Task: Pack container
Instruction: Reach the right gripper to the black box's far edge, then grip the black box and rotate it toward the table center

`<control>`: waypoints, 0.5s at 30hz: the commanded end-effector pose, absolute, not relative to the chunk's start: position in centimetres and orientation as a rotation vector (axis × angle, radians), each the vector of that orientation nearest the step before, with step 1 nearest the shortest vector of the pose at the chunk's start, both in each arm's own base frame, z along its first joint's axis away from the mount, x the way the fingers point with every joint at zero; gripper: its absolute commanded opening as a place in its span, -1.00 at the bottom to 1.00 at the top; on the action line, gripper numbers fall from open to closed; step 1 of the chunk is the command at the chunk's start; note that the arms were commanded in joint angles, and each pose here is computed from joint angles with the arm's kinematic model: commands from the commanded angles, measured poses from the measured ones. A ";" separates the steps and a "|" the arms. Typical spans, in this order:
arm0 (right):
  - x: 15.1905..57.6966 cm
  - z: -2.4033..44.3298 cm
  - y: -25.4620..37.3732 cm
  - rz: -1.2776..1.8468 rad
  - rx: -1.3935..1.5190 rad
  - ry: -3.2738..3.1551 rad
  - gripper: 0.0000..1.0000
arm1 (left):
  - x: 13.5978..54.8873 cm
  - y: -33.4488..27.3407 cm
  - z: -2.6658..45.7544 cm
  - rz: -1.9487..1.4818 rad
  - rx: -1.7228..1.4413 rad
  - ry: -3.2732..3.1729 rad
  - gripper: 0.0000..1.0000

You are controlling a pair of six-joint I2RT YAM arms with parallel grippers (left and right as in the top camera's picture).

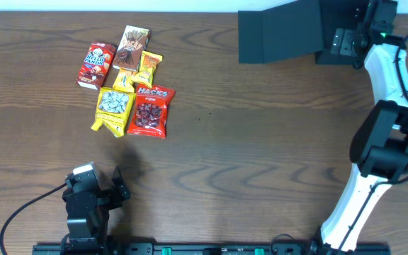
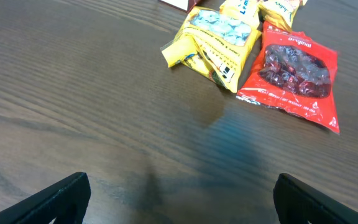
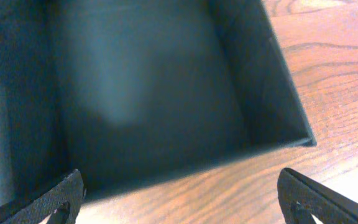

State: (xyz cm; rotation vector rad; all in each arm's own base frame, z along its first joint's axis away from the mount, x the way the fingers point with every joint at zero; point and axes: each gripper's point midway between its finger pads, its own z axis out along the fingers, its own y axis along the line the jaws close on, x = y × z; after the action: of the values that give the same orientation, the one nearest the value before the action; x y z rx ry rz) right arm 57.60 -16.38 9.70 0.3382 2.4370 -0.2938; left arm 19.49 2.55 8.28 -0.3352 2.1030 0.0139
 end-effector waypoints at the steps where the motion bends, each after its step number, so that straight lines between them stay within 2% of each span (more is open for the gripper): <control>1: 58.4 9.4 -17.5 -0.289 0.431 2.394 0.98 | 19.5 2.5 7.9 0.003 -0.346 2.106 0.90; 8: 58.6 7.5 -17.3 -0.259 0.446 2.411 0.96 | 19.5 2.5 7.9 0.003 -0.346 2.106 0.90; 15: 56.7 5.8 -16.2 -0.227 0.436 2.527 0.81 | 19.5 2.5 7.9 0.003 -0.346 2.106 0.90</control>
State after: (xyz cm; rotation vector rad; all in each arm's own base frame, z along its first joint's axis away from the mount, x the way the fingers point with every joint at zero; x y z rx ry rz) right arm 57.44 -16.47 7.26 0.4328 2.4721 -0.2413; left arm 19.50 2.55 8.28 -0.3352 2.1026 0.0138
